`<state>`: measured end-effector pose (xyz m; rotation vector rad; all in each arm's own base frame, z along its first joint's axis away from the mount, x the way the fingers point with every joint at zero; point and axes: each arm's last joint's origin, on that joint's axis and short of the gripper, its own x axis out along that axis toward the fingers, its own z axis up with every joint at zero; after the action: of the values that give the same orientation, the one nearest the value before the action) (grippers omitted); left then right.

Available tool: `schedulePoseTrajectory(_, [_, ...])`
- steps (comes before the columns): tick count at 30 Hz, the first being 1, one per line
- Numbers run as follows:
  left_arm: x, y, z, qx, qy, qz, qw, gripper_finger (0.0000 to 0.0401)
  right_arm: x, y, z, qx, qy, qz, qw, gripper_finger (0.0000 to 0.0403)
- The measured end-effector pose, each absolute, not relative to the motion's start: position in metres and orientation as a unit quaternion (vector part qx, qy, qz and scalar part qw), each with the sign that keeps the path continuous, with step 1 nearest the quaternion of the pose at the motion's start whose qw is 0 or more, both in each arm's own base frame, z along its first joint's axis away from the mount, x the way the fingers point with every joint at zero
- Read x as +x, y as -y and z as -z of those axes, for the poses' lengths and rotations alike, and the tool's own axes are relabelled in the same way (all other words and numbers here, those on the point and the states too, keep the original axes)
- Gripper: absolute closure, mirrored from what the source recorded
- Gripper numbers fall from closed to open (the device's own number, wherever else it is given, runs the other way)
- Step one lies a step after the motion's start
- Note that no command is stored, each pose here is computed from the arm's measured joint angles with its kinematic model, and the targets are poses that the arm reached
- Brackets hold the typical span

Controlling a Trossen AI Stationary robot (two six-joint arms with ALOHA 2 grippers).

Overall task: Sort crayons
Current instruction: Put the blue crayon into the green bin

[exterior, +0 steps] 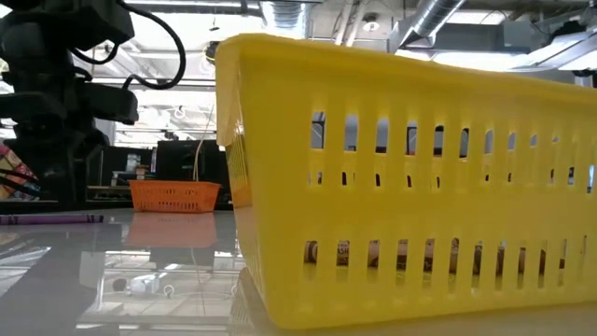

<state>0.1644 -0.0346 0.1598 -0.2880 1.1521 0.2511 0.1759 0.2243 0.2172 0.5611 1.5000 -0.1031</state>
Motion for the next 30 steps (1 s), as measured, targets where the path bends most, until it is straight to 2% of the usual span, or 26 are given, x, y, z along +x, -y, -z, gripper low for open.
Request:
schedulePoseTrajectory(14, [0.174,0.035,-0.141,-0.116,-0.576,-0.136,0.797,0.0263,0.177,-0.224,-0.217,0.249,-0.664,0.048,0.704,0.035])
schedulePoseTrajectory(18, [0.176,0.031,-0.139,-0.108,-0.583,-0.136,0.794,0.0293,0.177,-0.224,-0.217,0.249,-0.661,0.049,0.707,0.035])
schedulePoseTrajectory(25, [0.178,0.019,-0.139,-0.087,-0.586,-0.131,0.795,0.0387,0.178,-0.225,-0.218,0.251,-0.653,0.049,0.713,0.0351])
schedulePoseTrajectory(30, [0.179,0.011,-0.139,-0.073,-0.587,-0.128,0.797,0.0393,0.178,-0.225,-0.218,0.251,-0.653,0.049,0.713,0.0351])
